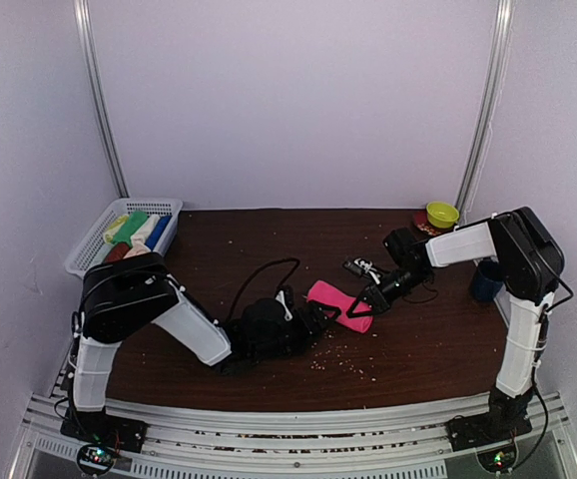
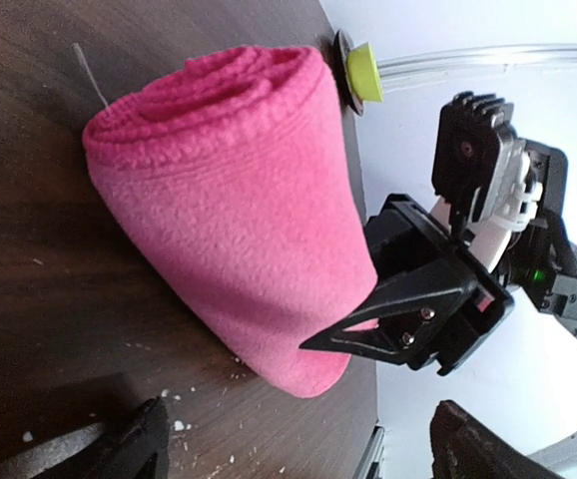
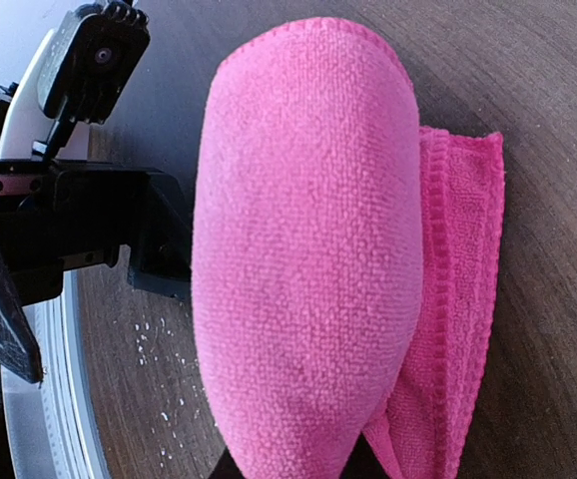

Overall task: Roll the towels
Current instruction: Roll the towel at the center of the board, then pick up the towel from the center of the board.

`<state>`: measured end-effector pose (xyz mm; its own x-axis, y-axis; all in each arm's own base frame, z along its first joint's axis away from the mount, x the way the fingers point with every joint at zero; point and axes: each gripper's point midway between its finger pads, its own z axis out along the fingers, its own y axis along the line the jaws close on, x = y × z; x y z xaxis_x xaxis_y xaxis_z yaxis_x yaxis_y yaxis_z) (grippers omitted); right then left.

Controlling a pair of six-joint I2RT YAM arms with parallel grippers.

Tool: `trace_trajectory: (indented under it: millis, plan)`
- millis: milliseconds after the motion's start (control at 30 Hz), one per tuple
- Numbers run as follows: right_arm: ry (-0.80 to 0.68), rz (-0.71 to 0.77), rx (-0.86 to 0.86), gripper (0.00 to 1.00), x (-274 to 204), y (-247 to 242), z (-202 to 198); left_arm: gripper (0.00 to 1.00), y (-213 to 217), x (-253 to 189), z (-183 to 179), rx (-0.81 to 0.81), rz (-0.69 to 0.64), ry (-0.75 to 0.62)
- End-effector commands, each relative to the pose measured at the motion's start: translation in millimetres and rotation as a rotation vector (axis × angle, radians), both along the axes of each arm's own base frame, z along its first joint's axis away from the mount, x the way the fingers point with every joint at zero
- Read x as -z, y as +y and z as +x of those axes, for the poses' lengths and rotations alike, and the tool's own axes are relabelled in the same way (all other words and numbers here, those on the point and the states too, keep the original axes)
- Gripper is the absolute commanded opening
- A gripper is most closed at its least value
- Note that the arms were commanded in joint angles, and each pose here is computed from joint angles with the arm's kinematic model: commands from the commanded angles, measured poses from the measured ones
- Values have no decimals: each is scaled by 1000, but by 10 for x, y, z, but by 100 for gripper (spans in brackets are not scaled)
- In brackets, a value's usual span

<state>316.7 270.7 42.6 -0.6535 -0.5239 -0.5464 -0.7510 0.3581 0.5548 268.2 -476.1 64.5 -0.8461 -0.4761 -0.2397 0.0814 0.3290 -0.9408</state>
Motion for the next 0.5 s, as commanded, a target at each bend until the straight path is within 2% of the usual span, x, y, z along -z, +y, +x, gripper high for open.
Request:
trace_trajectory:
  millis: [0, 467]
  plan:
    - [113, -110, 21, 17, 413, -142, -224, 93, -61, -109, 133, -92, -103, 2]
    - [91, -126, 30, 18, 448, -166, -228, 79, -253, 124, 305, -144, -86, 59]
